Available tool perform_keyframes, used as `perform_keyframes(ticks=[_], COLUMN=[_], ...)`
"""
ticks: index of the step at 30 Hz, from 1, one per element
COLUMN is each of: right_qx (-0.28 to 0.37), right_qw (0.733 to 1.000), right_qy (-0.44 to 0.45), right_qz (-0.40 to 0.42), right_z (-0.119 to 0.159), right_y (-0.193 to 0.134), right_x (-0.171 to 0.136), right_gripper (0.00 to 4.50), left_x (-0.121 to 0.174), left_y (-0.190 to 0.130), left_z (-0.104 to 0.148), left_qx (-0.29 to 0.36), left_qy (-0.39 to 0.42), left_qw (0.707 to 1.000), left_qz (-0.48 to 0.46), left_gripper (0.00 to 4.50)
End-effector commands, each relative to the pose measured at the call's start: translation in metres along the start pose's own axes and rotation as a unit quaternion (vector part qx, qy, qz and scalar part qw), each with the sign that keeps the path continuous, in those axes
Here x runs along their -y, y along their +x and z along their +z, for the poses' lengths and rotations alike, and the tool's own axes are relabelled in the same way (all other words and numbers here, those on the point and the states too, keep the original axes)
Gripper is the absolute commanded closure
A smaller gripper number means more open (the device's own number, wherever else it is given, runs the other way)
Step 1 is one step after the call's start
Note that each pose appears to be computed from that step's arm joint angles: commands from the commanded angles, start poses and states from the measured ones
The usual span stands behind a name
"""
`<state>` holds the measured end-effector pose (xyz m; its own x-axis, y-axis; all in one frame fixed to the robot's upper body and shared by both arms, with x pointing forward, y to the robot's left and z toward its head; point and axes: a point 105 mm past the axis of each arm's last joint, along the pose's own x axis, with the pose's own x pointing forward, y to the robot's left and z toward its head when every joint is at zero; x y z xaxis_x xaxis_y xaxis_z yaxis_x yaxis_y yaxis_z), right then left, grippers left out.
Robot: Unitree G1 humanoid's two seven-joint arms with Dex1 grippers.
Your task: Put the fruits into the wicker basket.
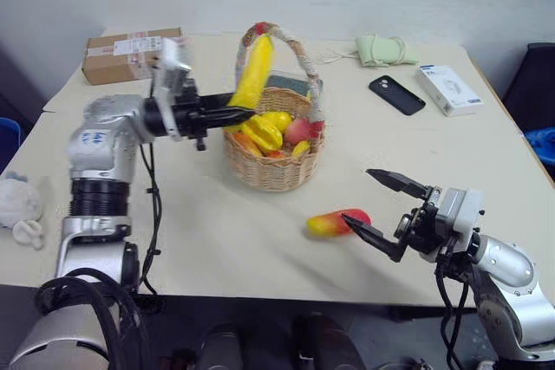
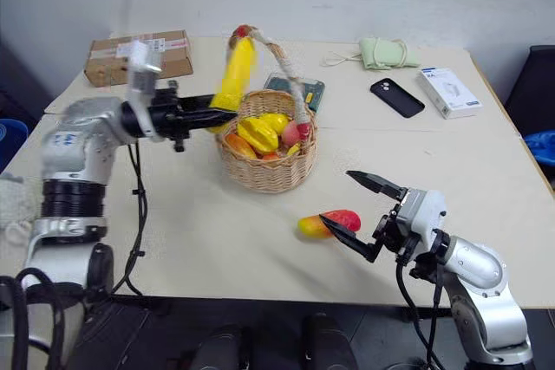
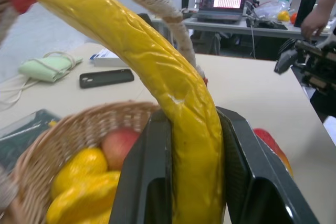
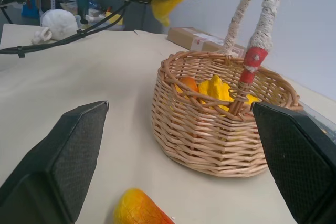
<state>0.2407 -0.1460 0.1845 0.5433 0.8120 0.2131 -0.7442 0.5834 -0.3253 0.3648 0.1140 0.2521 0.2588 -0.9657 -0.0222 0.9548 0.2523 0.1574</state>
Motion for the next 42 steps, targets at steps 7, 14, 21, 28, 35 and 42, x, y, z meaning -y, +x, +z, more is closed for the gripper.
perform_keyframes(ticks=[7,14,21,28,35,42], right_qx=[0.037,0.006,-0.064,-0.162,-0.219,-0.195], right_qw=[0.998,0.998,0.994,0.981,0.971,0.980], right_qy=[-0.029,-0.038,-0.043,-0.063,-0.057,-0.040], right_qz=[-0.034,-0.044,-0.072,-0.089,-0.082,0.022], right_z=[0.024,0.014,-0.006,-0.032,-0.053,-0.042], right_y=[-0.002,-0.021,-0.077,-0.134,-0.160,-0.120], right_x=[-0.003,0.001,0.022,0.022,0.000,0.001], right_gripper=[0.00,0.00,0.00,0.00,0.00,0.00], left_x=[-0.016,-0.013,-0.005,0.033,0.114,0.124], left_y=[0.026,-0.005,-0.099,-0.154,-0.141,-0.120], left_z=[-0.017,0.013,-0.001,-0.055,-0.103,-0.096], left_qx=[-0.066,-0.016,-0.075,-0.117,-0.123,-0.098], left_qy=[-0.034,-0.024,0.109,0.113,0.049,0.071], left_qw=[0.996,0.999,0.988,0.978,0.989,0.992], left_qz=[0.048,0.029,0.080,0.132,0.060,0.016], left_gripper=[3.33,1.11,1.11,0.04,0.04,0.04])
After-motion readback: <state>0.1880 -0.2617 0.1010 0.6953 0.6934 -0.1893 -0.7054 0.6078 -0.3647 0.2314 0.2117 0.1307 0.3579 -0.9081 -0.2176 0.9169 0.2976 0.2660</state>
